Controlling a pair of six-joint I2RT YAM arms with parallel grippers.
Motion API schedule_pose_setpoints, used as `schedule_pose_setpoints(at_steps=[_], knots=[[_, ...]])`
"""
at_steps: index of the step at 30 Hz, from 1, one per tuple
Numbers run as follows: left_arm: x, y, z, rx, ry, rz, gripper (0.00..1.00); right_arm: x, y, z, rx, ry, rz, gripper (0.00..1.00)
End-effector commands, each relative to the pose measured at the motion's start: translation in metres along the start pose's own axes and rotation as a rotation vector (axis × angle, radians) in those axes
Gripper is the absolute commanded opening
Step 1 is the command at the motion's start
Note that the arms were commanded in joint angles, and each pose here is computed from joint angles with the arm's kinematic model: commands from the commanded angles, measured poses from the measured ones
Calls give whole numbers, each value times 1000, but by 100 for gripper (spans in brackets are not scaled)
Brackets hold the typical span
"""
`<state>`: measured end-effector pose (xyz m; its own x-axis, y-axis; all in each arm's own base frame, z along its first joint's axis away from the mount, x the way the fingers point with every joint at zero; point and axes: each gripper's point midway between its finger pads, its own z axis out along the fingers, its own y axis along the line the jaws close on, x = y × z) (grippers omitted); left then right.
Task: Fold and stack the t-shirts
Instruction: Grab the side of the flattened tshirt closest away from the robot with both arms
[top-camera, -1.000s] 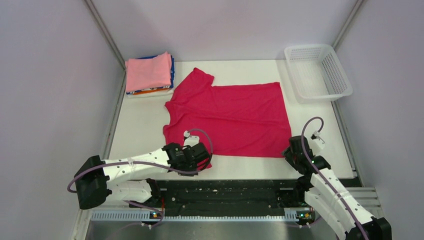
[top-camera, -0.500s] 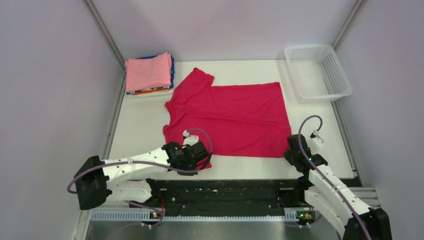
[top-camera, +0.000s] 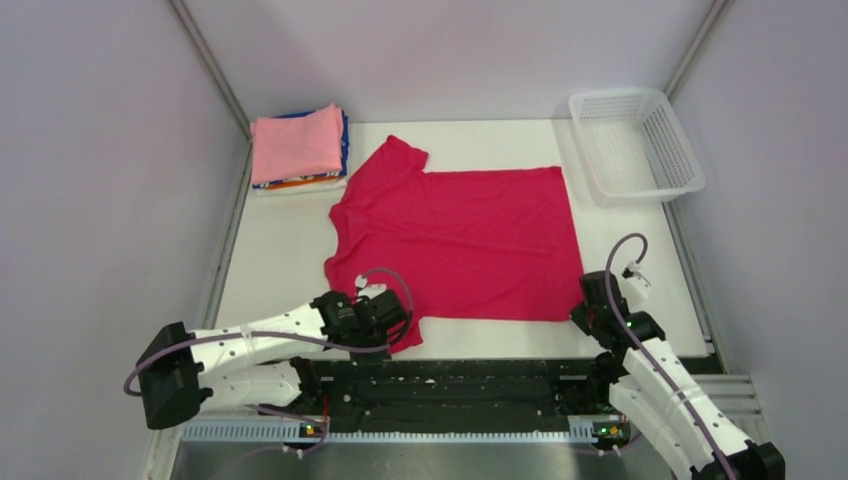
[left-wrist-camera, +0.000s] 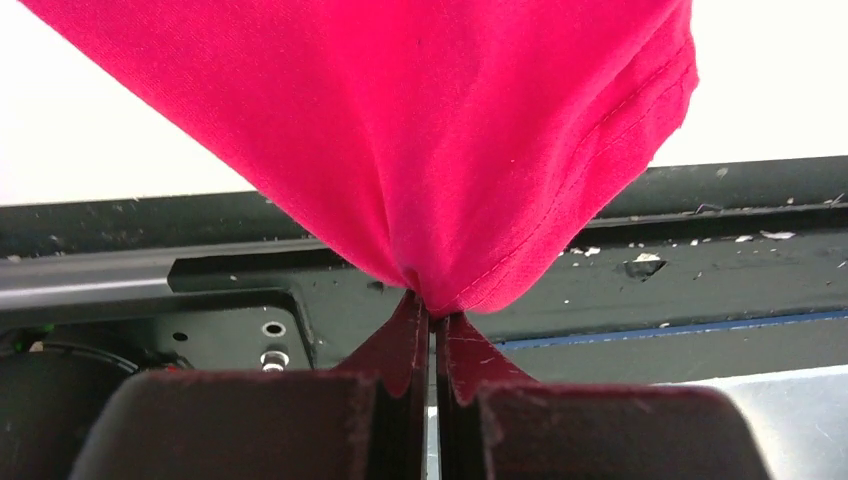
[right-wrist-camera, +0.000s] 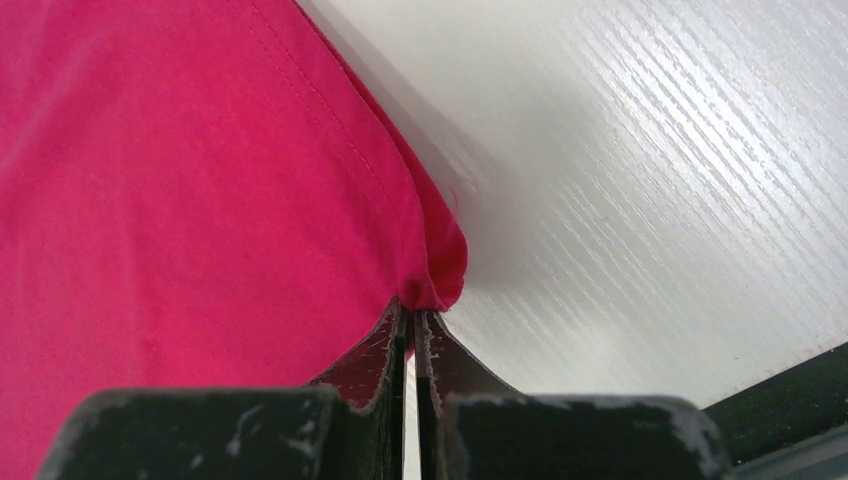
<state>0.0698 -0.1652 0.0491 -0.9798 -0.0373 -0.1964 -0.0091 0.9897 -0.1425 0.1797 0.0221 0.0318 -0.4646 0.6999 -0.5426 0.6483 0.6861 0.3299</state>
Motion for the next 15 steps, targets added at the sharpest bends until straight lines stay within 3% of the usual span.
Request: schedule_pose_setpoints(at_steps=[1, 8, 15], knots=[[13, -1, -6, 29, 58, -58, 0, 3, 5, -9, -7, 50, -23, 0], [-3, -19, -10, 94, -7, -28, 0, 0, 7, -7, 8, 41, -59, 0], [-54, -51, -16, 196, -107, -8, 0, -14, 31, -13, -53, 27, -83, 0]])
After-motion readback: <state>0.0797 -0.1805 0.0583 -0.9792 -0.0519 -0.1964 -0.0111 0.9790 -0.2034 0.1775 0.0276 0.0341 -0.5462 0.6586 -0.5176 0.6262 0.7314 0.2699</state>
